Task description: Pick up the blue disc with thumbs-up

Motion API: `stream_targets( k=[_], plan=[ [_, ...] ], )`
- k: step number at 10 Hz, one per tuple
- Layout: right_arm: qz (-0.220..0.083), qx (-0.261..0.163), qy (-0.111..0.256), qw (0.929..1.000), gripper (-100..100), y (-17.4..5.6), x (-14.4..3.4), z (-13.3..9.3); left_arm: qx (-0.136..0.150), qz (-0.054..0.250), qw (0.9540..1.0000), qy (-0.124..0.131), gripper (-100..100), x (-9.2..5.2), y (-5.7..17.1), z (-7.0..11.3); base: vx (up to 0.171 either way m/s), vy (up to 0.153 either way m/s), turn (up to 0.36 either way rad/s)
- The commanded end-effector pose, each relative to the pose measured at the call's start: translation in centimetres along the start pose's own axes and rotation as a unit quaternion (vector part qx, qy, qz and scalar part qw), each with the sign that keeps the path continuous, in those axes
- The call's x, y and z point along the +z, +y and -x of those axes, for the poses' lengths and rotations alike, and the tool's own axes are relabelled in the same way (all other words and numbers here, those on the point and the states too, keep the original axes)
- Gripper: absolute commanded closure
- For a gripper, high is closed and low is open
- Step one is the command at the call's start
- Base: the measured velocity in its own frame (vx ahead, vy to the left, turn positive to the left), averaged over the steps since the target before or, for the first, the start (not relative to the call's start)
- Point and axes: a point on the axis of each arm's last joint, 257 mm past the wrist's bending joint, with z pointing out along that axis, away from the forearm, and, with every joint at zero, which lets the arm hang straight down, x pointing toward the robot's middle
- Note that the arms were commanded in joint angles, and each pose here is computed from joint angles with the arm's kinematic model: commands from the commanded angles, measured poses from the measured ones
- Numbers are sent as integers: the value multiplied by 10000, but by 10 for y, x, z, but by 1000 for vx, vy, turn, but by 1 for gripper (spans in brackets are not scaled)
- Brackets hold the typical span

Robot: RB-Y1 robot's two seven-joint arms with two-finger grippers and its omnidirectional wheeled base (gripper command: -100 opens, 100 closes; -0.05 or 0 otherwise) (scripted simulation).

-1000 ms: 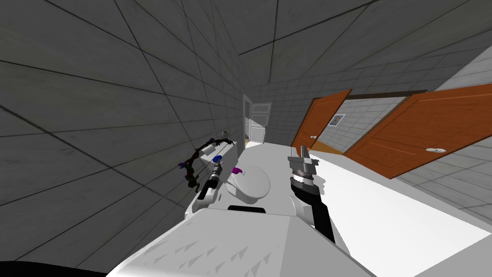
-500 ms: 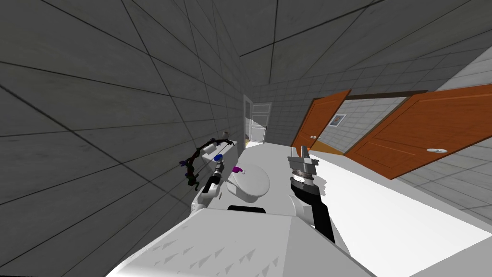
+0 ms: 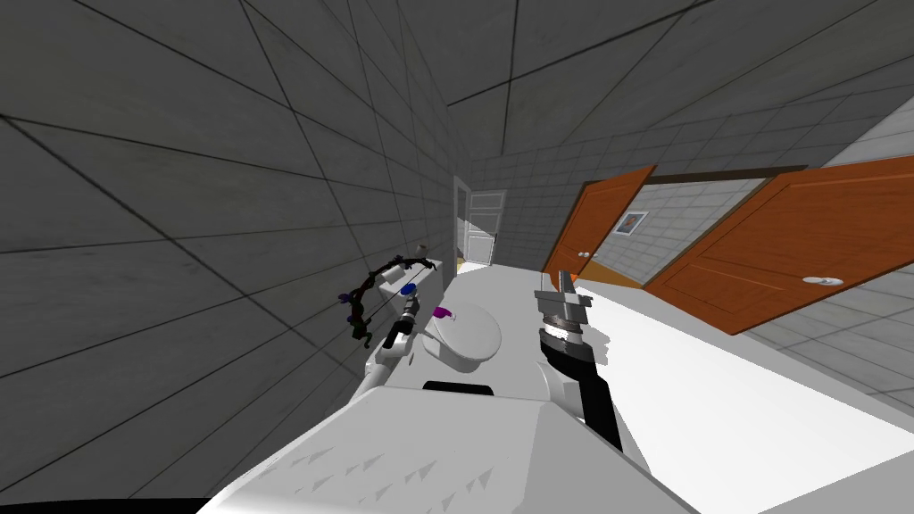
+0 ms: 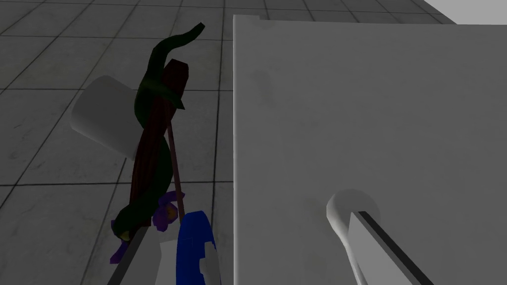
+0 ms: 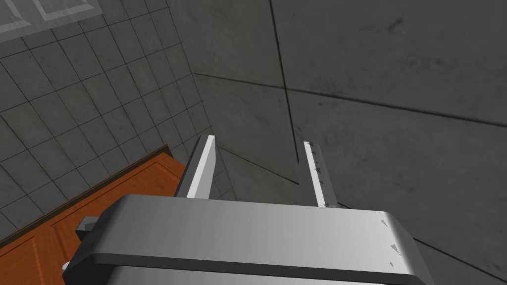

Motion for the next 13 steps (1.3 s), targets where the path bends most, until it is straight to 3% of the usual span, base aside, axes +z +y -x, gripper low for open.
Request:
stream_targets(
  k=[1, 5, 7, 9, 10, 12, 13],
  plan=[
    [0, 0, 0, 10000, 0, 0, 0, 0, 4, -19, 10000, 34, -100, 13, -2, -4, -71, -9, 29],
    [0, 0, 0, 10000, 0, 0, 0, 0, 21, 35, 10000, 82, -100, 40, 1, -10, -44, -5, 17],
    [0, 0, 0, 10000, 0, 0, 0, 0, 31, -76, 9999, 100, -100, 58, -11, -12, -67, -10, 45],
    [0, 0, 0, 10000, 0, 0, 0, 0, 54, 76, 9999, 85, -100, 61, 2, -11, -20, 1, -8],
    [0, 0, 0, 10000, 0, 0, 0, 0, 67, -46, 9999, 71, -100, 73, -11, -9, -57, -3, 60],
    [0, 0, 0, 10000, 0, 0, 0, 0, 92, 55, 9999, 78, -100, 82, -5, -12, -47, -3, 12],
    [0, 0, 0, 10000, 0, 0, 0, 0, 110, -61, 9999, 42, -100, 93, -18, -8, -71, -10, 45]
  ],
)
